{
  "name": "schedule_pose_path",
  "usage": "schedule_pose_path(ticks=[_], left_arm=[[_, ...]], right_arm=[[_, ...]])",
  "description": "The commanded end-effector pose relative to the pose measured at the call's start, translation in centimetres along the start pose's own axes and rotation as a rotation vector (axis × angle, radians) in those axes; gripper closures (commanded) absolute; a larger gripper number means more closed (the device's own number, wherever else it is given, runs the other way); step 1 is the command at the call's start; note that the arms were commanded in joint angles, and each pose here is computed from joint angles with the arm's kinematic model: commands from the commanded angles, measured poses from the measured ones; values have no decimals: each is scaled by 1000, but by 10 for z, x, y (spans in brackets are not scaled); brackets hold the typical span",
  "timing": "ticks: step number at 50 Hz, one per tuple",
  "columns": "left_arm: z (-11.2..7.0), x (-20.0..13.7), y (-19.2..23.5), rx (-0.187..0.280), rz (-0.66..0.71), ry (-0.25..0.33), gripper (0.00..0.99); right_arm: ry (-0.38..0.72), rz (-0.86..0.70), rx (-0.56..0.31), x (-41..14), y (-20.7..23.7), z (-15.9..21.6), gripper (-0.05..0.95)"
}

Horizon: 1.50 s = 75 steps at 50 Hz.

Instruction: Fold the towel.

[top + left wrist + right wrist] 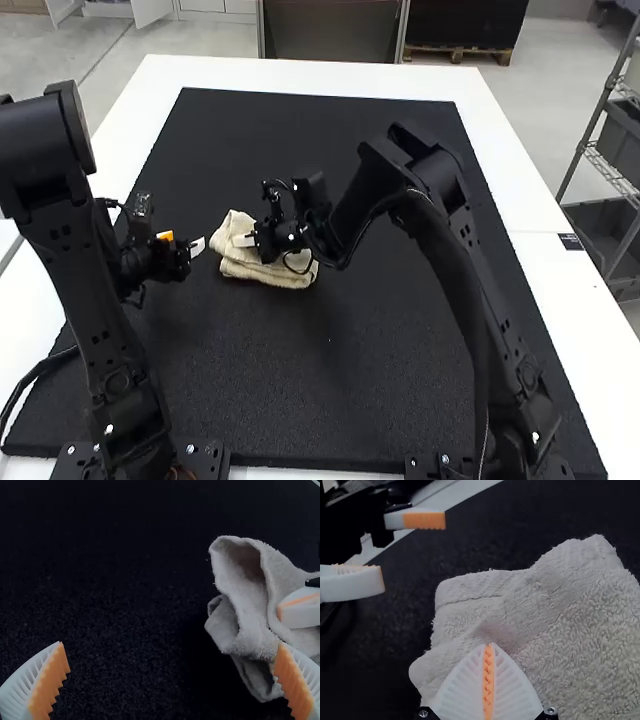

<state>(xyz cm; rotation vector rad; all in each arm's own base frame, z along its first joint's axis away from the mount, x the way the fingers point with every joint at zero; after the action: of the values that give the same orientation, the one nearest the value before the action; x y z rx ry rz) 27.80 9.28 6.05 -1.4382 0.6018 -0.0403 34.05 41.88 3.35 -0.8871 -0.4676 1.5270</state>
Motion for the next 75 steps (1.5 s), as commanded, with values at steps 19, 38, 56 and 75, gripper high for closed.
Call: schedule_pose_path(ticks=[19, 38, 56, 75], left_arm=[[-3, -4, -8, 31, -31, 8, 38], [-5, -4, -7, 33, -34, 11, 38], [-1, -5, -14, 51, -62, -12, 38], [0, -7, -66, 78, -218, -52, 38]], right_arm=[[24, -16, -4, -4, -3, -16, 920], [-24, -111, -65, -22, -66, 32, 920], [10, -261, -131, -80, -141, 60, 920], [193, -468, -216, -189, -192, 74, 920]])
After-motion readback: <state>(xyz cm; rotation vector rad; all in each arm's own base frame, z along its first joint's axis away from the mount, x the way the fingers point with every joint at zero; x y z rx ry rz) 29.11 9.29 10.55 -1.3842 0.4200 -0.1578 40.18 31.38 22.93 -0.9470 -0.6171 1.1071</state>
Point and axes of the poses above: each hand's point on the last joint's axis, 136 mm out from that joint toward the fingers, its own x axis out along the fingers, its own z axis along the line the jaws close on, y = z × x, the point moved 7 cm from there along -x, back along the fingers, and after that the axes turned 14 degrees about x, right-handed, at the moved point
